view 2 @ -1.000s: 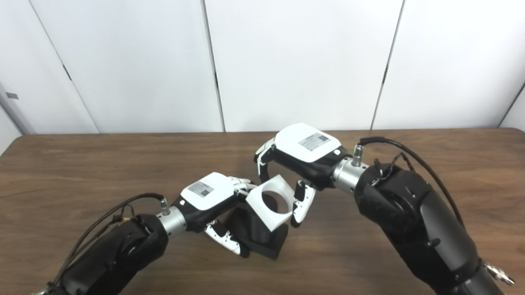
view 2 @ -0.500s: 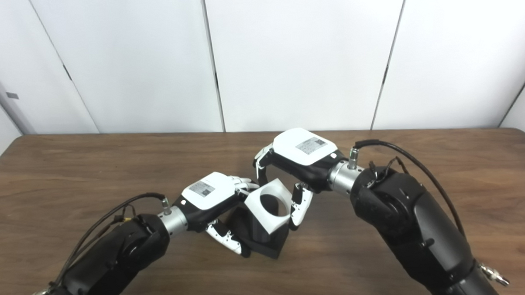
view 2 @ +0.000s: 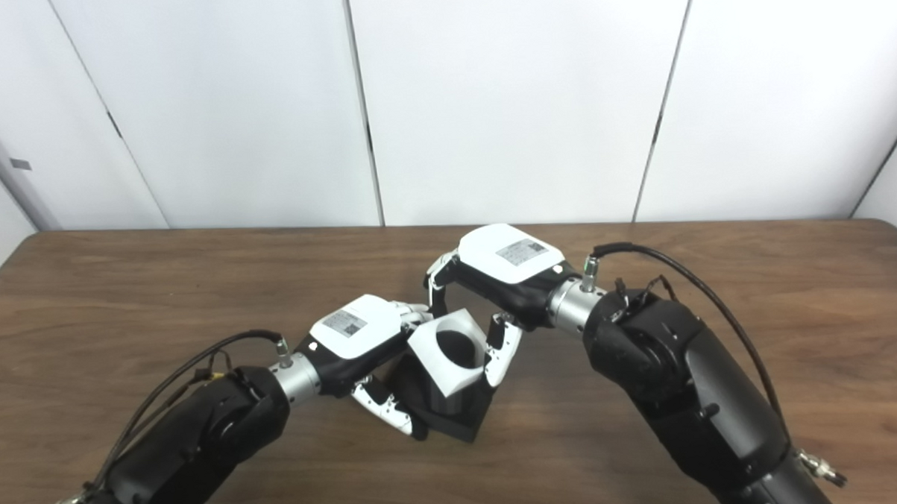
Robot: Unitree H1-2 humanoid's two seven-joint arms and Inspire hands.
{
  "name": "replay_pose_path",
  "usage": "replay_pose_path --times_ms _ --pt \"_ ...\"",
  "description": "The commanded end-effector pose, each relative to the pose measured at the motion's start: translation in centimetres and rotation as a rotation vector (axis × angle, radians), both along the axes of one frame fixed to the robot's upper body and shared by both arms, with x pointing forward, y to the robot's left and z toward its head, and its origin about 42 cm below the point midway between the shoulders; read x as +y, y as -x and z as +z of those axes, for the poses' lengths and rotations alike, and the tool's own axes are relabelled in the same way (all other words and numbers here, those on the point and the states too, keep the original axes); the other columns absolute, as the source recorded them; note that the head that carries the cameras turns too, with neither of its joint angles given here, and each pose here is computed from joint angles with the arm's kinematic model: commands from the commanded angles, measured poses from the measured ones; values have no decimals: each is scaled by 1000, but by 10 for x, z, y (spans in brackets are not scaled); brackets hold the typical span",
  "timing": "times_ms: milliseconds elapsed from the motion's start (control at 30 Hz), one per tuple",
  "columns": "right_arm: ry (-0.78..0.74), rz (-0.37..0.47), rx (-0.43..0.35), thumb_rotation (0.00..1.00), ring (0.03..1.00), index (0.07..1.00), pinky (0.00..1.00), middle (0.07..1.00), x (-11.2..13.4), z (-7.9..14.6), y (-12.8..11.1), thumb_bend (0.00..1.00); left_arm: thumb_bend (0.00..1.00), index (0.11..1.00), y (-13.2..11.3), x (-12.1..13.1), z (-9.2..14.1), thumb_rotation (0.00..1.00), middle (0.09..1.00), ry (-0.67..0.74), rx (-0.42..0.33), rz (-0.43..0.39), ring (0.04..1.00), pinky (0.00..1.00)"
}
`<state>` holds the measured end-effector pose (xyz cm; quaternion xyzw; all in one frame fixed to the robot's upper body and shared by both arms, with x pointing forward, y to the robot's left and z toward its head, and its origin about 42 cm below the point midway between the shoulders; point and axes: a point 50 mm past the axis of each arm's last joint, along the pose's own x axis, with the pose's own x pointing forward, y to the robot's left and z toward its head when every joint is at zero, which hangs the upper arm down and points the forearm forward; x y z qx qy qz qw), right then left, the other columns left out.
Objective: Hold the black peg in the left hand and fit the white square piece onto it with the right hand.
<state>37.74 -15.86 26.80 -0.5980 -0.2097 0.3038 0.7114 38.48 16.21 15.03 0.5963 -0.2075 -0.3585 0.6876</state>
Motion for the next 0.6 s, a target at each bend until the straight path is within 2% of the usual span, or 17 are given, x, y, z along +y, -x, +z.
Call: replay_pose_path --times_ms 0,233,567 --pt "-20 23 -51 136 799 478 734 771 10 11 -7 519 521 491 15 -4 -30 78 885 -140 84 -21 914 885" --pt "-35 41 -41 136 796 477 749 766 19 6 -9 519 521 491 15 -6 -30 77 894 -149 87 -22 915 890" --pt "-25 91 -54 137 796 477 743 767 34 14 -4 519 522 490 16 -7 -31 77 894 -156 85 -25 911 875"
